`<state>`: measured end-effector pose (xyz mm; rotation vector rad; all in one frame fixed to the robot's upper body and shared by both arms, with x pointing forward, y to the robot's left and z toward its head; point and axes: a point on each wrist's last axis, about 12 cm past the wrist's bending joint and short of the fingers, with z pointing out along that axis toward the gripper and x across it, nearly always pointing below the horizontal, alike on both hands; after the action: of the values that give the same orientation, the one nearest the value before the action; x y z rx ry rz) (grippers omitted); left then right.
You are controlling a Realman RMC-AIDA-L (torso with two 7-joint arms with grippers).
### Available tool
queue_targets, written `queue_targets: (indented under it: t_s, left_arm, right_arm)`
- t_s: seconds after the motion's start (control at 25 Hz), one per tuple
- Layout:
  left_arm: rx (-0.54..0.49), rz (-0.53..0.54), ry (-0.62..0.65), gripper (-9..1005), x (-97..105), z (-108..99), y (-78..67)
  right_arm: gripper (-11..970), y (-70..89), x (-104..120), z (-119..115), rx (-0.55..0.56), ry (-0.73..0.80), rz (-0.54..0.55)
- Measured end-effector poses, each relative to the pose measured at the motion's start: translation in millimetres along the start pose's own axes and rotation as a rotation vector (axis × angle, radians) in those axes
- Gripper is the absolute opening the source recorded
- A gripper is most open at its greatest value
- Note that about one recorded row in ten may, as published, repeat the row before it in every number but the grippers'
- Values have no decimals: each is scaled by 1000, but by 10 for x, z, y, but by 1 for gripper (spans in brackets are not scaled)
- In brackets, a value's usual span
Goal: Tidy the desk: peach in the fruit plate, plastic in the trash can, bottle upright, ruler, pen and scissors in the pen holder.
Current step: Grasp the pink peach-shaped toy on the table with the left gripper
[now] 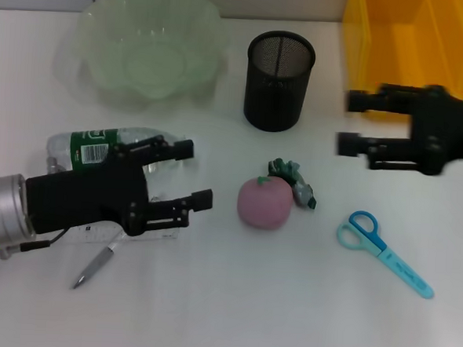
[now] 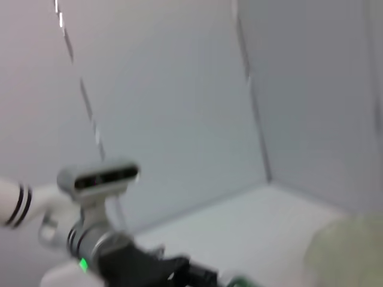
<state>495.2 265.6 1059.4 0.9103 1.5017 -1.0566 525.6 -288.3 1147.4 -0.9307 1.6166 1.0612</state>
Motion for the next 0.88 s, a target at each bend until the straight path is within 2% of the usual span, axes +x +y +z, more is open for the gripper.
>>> queue_targets:
  t_s: [0.04, 0.12, 0.16, 0.32, 0.36, 0.4, 0.44, 0.48, 0.52, 0.6, 0.64, 0.68, 0.72, 0.88]
  left_arm:
    - [20, -5, 8, 704, -35, 50, 24]
    - [20, -5, 8, 702, -35, 50, 24]
    - [32, -31, 21, 701, -101, 117, 90]
    - [49, -53, 54, 697, -130, 194, 133]
    - [75, -72, 112, 696, -140, 284, 162]
    - [75, -72, 112, 694, -140, 284, 162]
    - [89, -90, 195, 693, -162, 391, 216]
    - [89, -90, 195, 692, -162, 391, 216]
    - [100, -78, 280, 691, -203, 512, 274]
    - [106, -66, 345, 689, -272, 636, 331]
    - [106, -66, 345, 688, -272, 636, 331]
    - [113, -57, 375, 687, -315, 705, 353]
    - [127, -38, 440, 686, -415, 860, 388]
    - [138, -13, 502, 682, -506, 1010, 402]
  right_arm:
    - [776, 0, 0, 0, 0, 0, 0]
    - [776, 66, 211, -210, 58, -105, -24]
    - [776, 66, 211, -210, 58, -105, -24]
    - [776, 147, 490, -372, 137, -196, -15]
    - [776, 152, 526, -386, 147, -209, -3]
    - [776, 157, 561, -403, 158, -224, 10]
    - [776, 164, 594, -414, 166, -238, 23]
    - [776, 164, 594, -414, 166, -238, 23]
    - [776, 179, 647, -429, 178, -263, 34]
    - [776, 191, 679, -421, 182, -279, 36]
    - [776, 191, 679, -421, 182, -279, 36]
    - [776, 191, 682, -416, 181, -282, 35]
    - [776, 192, 686, -399, 178, -287, 38]
    - [776, 194, 696, -366, 171, -295, 47]
